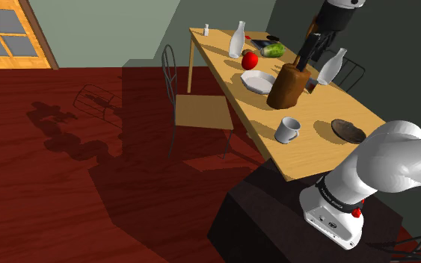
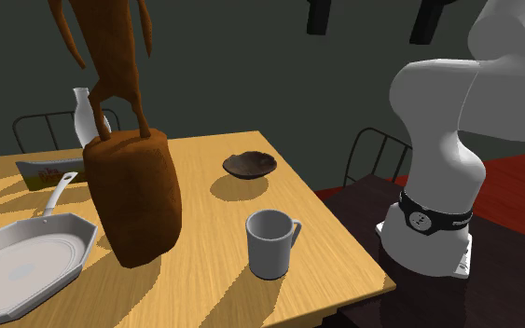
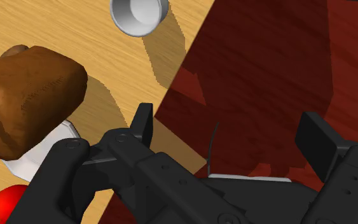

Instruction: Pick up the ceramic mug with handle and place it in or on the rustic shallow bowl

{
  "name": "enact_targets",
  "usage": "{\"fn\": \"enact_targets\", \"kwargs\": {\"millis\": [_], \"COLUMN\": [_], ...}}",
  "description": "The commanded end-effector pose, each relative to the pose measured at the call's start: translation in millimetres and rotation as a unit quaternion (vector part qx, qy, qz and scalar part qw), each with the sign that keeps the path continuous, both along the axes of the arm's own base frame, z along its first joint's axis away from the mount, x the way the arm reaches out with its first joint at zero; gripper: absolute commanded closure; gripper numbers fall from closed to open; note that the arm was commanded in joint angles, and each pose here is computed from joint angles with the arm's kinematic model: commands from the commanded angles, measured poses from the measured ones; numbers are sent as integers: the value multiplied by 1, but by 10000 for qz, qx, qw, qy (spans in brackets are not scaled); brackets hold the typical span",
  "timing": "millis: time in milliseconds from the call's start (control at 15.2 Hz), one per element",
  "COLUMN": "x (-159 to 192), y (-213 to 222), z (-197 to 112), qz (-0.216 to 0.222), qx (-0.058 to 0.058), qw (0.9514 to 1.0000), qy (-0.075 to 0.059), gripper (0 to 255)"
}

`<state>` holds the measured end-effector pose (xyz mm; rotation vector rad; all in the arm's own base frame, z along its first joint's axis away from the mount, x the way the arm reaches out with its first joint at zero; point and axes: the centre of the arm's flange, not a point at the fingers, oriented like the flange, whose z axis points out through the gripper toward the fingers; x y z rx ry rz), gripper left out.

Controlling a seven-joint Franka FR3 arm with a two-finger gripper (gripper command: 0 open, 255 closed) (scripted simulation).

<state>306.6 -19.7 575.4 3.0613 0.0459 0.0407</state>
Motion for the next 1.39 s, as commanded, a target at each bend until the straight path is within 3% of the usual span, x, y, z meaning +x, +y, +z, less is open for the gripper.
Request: {"fn": "enact_targets", "kwargs": {"millis": [0,1320], "x": [0,-26], "y": [0,-158], "z": [0,-222], "qz": [0,9], "qx": [0,568], "qw": [10000,9982], "qy": [0,-189], "gripper": [0,0]}}
